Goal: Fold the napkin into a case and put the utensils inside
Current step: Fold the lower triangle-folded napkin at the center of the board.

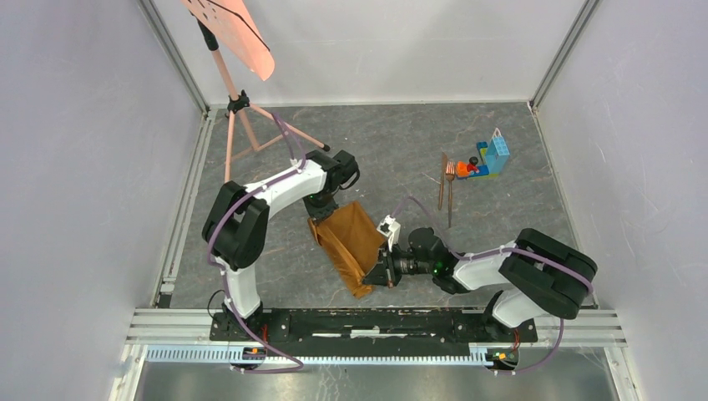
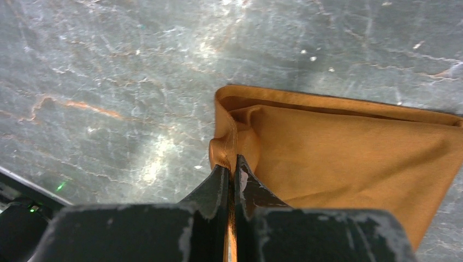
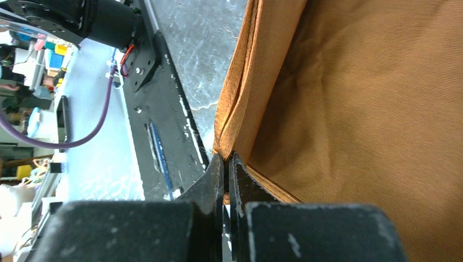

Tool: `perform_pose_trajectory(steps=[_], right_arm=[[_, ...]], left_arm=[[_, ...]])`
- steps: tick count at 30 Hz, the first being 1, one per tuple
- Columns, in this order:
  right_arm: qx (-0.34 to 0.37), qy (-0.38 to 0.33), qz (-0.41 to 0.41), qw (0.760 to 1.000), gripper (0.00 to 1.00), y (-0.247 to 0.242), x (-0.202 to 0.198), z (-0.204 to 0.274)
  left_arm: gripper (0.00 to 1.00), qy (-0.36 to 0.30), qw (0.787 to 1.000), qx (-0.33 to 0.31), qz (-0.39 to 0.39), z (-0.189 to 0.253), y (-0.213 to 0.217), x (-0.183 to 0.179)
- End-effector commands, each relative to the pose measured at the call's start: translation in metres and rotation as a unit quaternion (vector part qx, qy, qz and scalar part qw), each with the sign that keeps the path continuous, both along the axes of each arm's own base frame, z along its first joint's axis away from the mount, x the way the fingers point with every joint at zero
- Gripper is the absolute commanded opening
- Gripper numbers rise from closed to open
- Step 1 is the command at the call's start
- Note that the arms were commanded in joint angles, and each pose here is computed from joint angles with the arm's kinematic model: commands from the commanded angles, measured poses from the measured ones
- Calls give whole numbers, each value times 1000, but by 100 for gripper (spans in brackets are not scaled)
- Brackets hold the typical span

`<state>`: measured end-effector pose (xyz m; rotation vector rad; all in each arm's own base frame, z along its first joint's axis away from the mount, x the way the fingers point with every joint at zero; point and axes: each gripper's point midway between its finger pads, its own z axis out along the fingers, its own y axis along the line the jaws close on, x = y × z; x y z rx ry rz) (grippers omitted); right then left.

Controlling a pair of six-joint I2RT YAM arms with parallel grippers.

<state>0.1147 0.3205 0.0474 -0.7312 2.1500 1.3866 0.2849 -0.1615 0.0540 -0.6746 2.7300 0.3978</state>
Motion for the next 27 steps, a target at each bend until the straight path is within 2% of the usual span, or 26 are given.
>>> perform_pose_trajectory(steps=[1, 15, 27], right_arm=[[28, 48, 47, 997, 0, 14, -27, 8], [-6, 67, 7, 998, 0, 5, -23, -16], [-15, 73, -15, 997, 0, -1, -17, -24]], left_arm=[[5, -54, 998, 22, 16, 25, 27, 9], [9, -37, 999, -1, -5, 8, 11, 20], [28, -46, 997, -51, -40, 15, -2, 22]])
